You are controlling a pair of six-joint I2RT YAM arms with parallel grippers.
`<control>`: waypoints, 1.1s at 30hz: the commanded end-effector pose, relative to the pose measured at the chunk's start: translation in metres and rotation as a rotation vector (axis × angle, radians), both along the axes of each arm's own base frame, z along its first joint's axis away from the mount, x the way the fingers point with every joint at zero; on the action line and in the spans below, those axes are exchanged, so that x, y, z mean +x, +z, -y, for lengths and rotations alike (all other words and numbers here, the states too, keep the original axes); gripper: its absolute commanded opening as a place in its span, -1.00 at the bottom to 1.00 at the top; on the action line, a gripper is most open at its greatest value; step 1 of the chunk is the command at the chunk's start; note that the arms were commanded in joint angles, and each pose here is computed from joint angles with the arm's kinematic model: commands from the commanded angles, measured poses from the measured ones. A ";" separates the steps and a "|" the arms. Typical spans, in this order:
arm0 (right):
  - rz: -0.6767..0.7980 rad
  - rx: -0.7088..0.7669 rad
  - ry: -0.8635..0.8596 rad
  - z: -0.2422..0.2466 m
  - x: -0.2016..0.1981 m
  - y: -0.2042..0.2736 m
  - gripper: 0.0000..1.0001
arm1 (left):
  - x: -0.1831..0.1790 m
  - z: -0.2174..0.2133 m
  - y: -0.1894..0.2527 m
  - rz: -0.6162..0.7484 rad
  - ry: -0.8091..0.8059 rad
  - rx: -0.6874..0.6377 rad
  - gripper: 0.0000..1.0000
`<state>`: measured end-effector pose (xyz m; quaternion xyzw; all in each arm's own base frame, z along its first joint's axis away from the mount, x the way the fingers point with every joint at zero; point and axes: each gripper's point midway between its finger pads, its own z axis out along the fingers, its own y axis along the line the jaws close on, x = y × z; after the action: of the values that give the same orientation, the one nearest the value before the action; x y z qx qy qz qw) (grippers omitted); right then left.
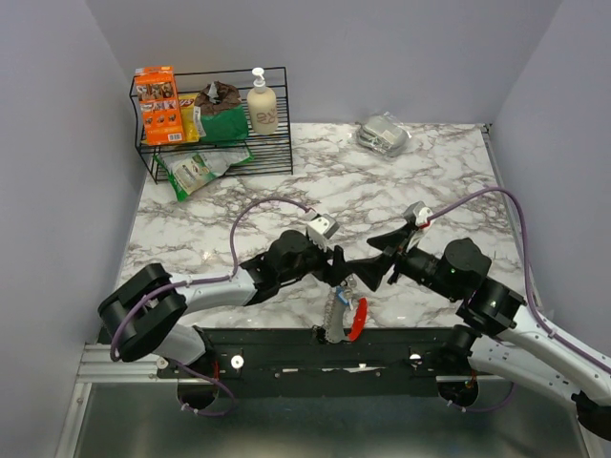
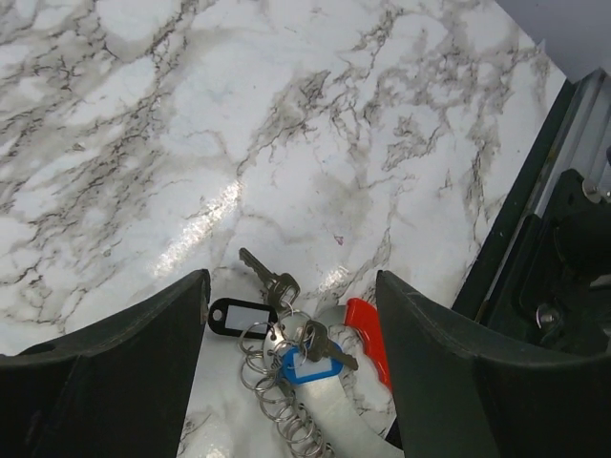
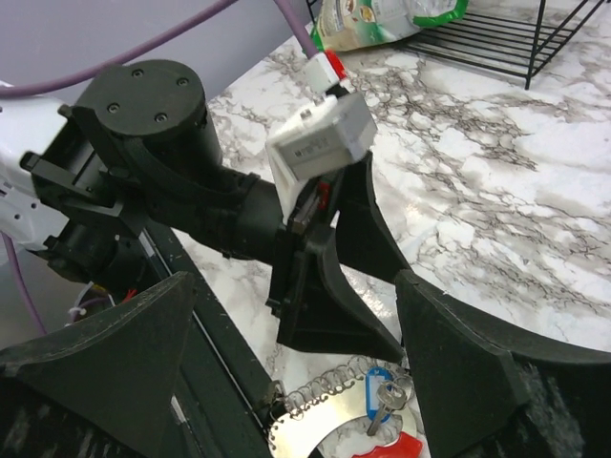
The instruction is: Put the keys on the keyring
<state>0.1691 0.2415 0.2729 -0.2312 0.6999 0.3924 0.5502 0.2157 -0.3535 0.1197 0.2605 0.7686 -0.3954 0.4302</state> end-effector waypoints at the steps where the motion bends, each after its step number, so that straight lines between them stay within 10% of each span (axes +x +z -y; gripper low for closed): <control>1: -0.010 -0.013 -0.021 0.005 0.001 -0.009 0.93 | 0.022 -0.020 0.024 0.014 0.121 -0.083 0.58; 18: 0.008 0.023 -0.135 0.024 0.011 -0.002 0.99 | 0.059 -0.175 0.104 0.183 0.723 -0.123 0.91; 33: 0.015 0.169 -0.501 0.090 0.033 0.002 0.99 | 0.035 -0.226 0.146 0.291 0.819 -0.116 0.98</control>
<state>0.1916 0.1704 0.2854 -0.0602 0.6881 0.3325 0.6421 0.2471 -0.1393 0.2728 -0.0339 0.7024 -0.2343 0.6712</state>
